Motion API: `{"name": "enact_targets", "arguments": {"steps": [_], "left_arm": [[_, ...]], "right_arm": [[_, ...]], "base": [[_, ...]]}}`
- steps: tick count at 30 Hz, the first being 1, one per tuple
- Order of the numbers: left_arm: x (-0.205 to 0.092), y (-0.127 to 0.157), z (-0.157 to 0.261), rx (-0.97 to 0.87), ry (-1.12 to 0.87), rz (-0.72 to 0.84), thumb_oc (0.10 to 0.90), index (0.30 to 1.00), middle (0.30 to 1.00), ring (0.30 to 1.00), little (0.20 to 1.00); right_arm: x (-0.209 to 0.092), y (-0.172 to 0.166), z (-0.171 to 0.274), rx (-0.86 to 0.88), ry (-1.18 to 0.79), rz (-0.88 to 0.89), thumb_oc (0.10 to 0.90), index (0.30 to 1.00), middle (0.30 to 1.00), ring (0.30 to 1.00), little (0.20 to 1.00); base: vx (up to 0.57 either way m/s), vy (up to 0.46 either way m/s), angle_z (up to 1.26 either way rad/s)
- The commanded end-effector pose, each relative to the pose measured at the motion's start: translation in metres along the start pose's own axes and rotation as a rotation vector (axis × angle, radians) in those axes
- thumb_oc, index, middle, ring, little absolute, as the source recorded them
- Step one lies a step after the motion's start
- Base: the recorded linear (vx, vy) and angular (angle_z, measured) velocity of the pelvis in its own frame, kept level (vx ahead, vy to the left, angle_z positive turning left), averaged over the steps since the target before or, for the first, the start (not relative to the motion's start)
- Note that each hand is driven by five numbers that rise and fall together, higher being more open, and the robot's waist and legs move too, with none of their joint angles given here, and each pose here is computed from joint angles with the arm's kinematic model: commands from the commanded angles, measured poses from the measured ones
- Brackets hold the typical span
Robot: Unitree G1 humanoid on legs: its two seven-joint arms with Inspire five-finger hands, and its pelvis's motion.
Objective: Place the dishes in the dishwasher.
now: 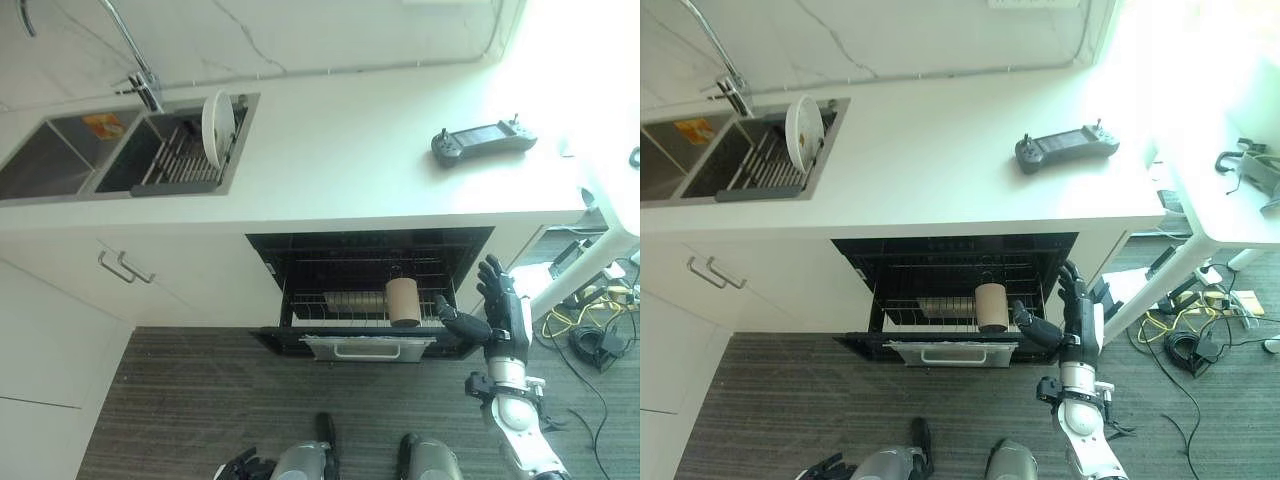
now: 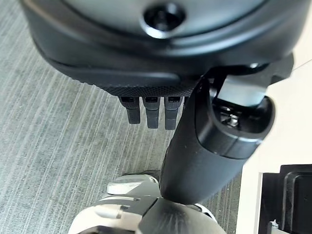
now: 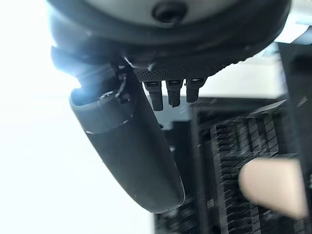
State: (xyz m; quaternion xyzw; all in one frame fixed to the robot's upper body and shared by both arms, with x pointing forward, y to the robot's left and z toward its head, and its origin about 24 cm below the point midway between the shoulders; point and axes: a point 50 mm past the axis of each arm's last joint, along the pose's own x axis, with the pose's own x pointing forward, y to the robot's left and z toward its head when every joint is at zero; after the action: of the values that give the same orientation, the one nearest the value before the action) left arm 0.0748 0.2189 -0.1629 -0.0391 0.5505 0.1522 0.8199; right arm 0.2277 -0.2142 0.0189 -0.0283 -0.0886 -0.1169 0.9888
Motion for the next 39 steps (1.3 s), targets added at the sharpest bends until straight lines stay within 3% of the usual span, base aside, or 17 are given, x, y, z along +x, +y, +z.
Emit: {"name": "enact_targets", "arguments": {"steps": [1,15,26,39], "left_arm": [[-0.001,-0.014,0.000,0.012,-0.020,-0.024,0.800,0.900,0.900,0.900,0.900],[-0.002,0.004,-0.012,-0.101,0.008,0.028,0.800,0.900,0.900,0.900,0.900],[0.000,0.003,0.002,-0.163,0.009,-0.109,0.800,0.900,0.900,0.900,0.900],[0.000,-0.014,0.004,0.006,-0.007,-0.133,0.800,0.900,0.900,0.900,0.900]], "right_arm": [[0.031,0.008,0.073,0.159,-0.388,0.061,0.800,0.900,0.900,0.900,0.900],[0.025,-0.006,0.091,0.319,-0.409,0.115,0.800,0.900,0.900,0.900,0.900],[0.023,-0.011,0.096,0.340,-0.380,0.103,0.800,0.900,0.900,0.900,0.900],[0.030,-0.034,0.113,0.296,-0.492,0.081,0.800,0.900,0.900,0.900,0.900]], "base": [[0.03,0.017,-0.03],[0.01,0.121,-0.02],[0.05,0.189,0.03],[0.13,-0.032,-0.03]]}}
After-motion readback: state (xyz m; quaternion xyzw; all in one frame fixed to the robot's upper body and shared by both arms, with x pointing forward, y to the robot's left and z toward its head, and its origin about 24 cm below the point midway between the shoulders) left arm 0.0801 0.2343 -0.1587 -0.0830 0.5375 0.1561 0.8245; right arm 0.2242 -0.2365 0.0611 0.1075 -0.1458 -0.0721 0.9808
